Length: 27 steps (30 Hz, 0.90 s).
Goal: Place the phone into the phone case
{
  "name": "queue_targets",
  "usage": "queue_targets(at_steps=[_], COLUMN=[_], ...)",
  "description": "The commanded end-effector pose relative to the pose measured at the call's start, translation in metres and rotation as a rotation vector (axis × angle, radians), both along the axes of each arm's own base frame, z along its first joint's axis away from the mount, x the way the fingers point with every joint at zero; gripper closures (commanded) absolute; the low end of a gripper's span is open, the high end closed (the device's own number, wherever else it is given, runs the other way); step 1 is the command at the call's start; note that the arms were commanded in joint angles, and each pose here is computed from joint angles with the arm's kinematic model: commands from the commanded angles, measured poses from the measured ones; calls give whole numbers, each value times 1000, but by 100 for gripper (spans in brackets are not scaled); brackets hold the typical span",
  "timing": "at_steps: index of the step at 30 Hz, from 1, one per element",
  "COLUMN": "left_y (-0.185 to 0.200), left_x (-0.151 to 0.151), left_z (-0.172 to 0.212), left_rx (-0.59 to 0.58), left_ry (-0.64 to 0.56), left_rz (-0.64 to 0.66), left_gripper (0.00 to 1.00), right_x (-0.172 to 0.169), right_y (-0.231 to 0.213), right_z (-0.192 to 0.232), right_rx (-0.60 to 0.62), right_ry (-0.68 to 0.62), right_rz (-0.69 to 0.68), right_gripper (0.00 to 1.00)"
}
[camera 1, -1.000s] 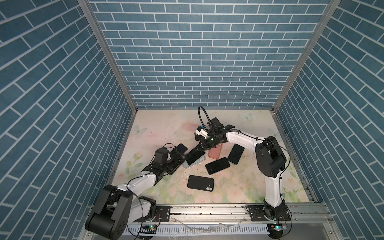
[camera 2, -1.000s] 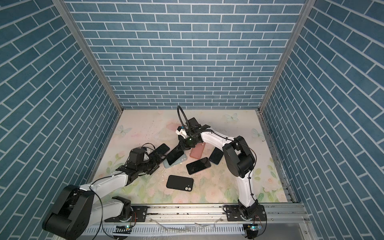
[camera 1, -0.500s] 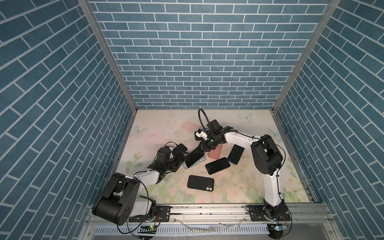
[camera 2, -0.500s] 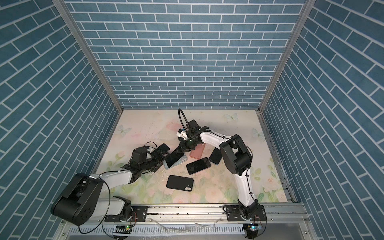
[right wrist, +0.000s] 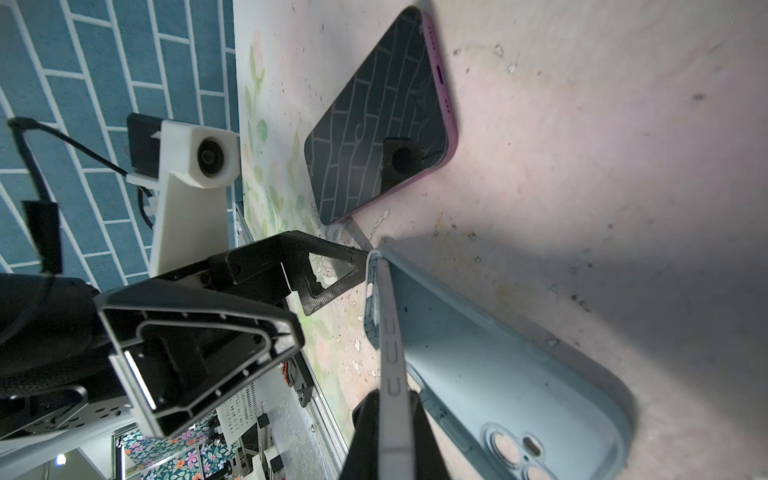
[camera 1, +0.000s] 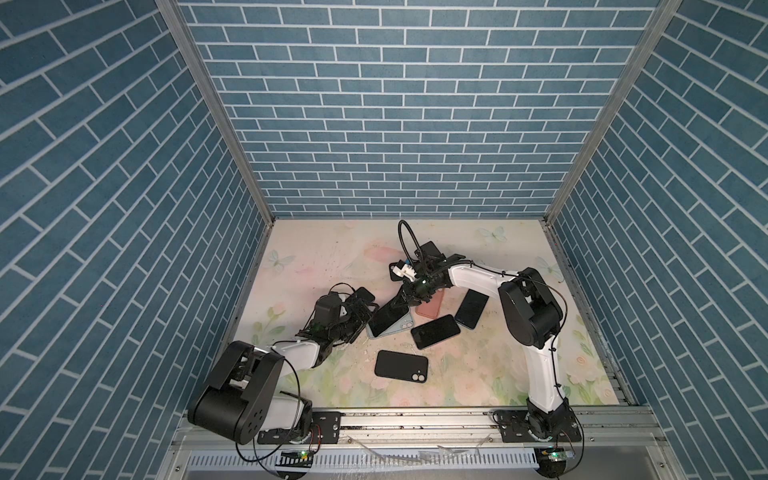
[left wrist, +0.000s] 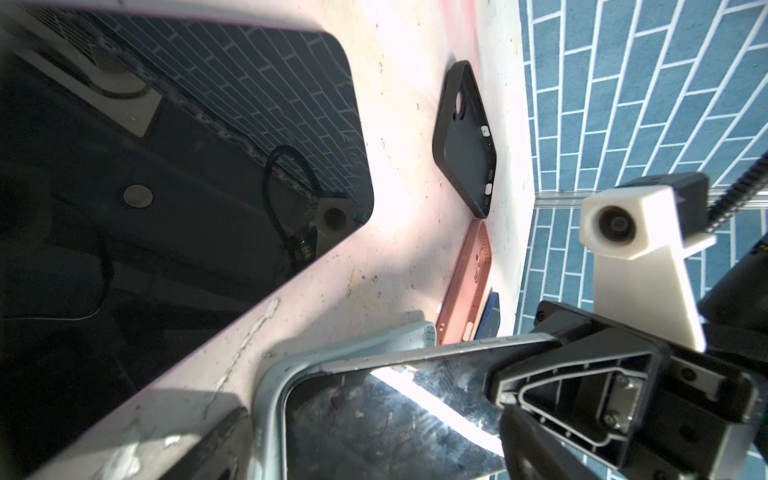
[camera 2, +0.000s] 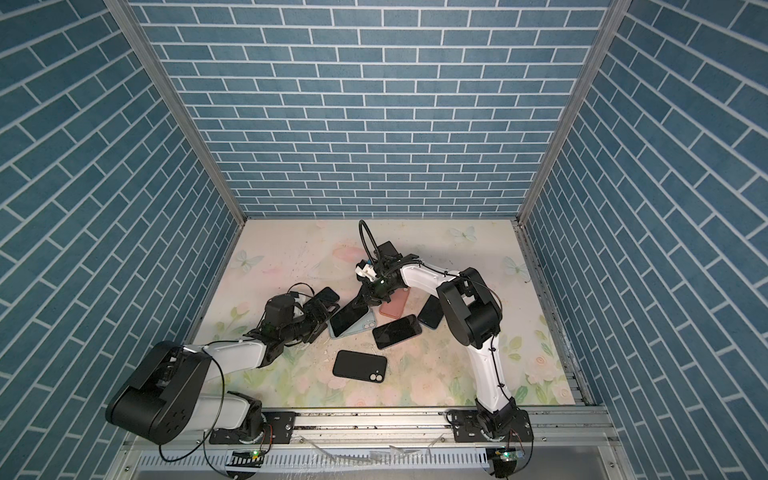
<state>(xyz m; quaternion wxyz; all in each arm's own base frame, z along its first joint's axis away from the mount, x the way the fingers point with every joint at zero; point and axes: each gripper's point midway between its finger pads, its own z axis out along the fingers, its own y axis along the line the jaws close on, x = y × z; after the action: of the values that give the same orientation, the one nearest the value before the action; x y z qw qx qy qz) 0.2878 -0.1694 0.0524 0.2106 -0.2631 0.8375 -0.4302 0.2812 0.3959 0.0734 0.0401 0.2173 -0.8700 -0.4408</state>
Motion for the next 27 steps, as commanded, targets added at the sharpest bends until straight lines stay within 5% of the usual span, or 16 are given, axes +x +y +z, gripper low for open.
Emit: queue_targets(at_steps=[1, 13, 27], left_y=[9, 29, -4], left_x=[-21, -47, -34], left_z=[-24, -25, -27], left_rx=[24, 128, 27], left_ry=[103, 124, 110], left_rz=[33, 105, 15], left_gripper=[6, 5, 6], right_x=[-9, 7, -7], right_y=[-33, -37, -47], right_z=[-70, -80, -115], right_rx=[-251, -279, -368], right_ry=[-9, -74, -71], right_rz=[-66, -224, -212], right_gripper=[100, 100, 100])
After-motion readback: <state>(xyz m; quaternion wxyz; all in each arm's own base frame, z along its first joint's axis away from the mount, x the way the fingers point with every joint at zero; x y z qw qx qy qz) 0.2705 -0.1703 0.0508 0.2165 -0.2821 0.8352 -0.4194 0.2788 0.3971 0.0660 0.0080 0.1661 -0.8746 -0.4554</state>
